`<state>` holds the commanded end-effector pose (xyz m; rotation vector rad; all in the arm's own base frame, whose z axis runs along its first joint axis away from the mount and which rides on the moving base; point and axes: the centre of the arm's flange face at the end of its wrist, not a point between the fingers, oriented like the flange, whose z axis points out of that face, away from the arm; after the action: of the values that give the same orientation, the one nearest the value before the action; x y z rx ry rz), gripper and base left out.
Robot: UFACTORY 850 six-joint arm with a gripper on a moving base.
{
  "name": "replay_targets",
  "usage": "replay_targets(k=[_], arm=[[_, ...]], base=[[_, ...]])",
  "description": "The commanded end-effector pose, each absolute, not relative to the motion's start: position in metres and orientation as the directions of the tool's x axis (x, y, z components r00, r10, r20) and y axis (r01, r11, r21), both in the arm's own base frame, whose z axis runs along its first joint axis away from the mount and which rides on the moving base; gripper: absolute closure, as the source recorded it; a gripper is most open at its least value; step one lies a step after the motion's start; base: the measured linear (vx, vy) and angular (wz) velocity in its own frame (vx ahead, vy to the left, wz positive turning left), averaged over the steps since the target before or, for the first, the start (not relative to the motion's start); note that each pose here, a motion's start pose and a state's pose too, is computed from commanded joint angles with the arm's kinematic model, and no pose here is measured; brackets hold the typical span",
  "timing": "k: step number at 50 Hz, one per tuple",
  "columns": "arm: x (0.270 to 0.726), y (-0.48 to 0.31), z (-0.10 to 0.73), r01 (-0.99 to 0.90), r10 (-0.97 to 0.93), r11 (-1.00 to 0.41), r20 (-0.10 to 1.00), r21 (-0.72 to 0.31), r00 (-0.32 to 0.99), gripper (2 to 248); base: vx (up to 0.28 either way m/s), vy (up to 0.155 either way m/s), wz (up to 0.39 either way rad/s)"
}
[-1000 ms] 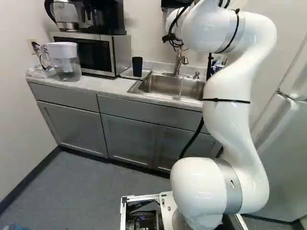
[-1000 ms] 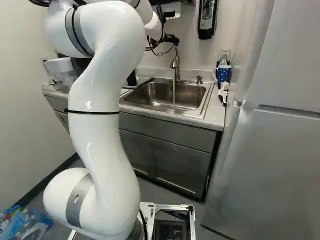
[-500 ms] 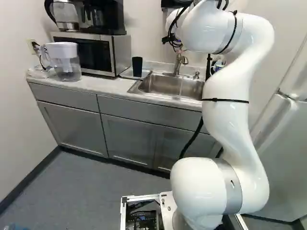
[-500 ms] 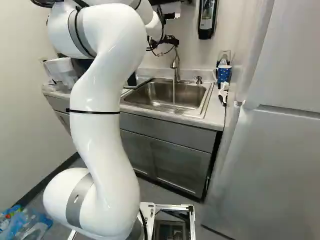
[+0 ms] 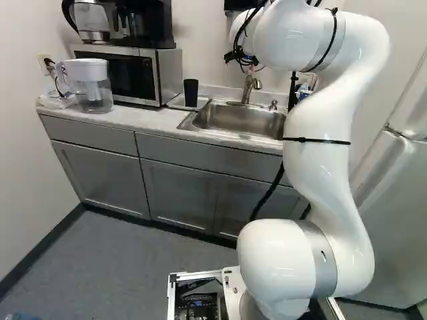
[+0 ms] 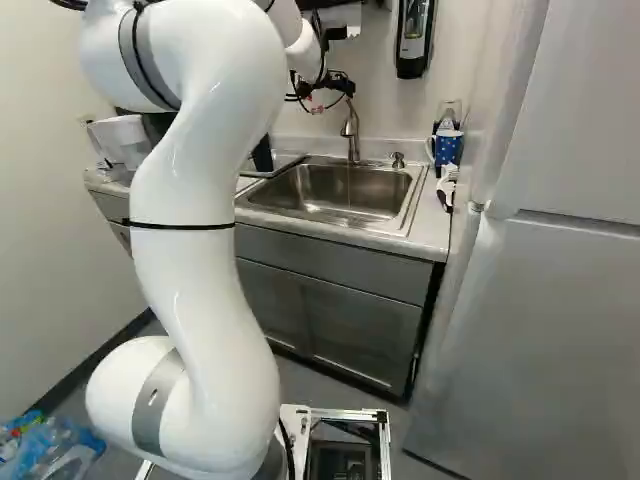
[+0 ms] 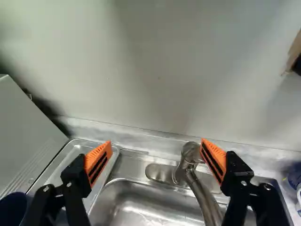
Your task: Rinse the cup and place it in the tray
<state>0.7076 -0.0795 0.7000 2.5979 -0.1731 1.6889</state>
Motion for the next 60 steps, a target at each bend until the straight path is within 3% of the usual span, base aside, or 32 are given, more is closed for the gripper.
replay_targets(k=[25, 60], arm=[[0.703, -0.072, 0.704, -0.106, -0.066, -0.994, 0.927, -0.028, 0.369, 3], [0.653, -0.029, 0.709, -0.049, -0.046, -0.998, 0.905, -0.028, 0.422, 3]], base=[[0.0, 0.0, 0.0], [0.0, 0.0, 0.0]])
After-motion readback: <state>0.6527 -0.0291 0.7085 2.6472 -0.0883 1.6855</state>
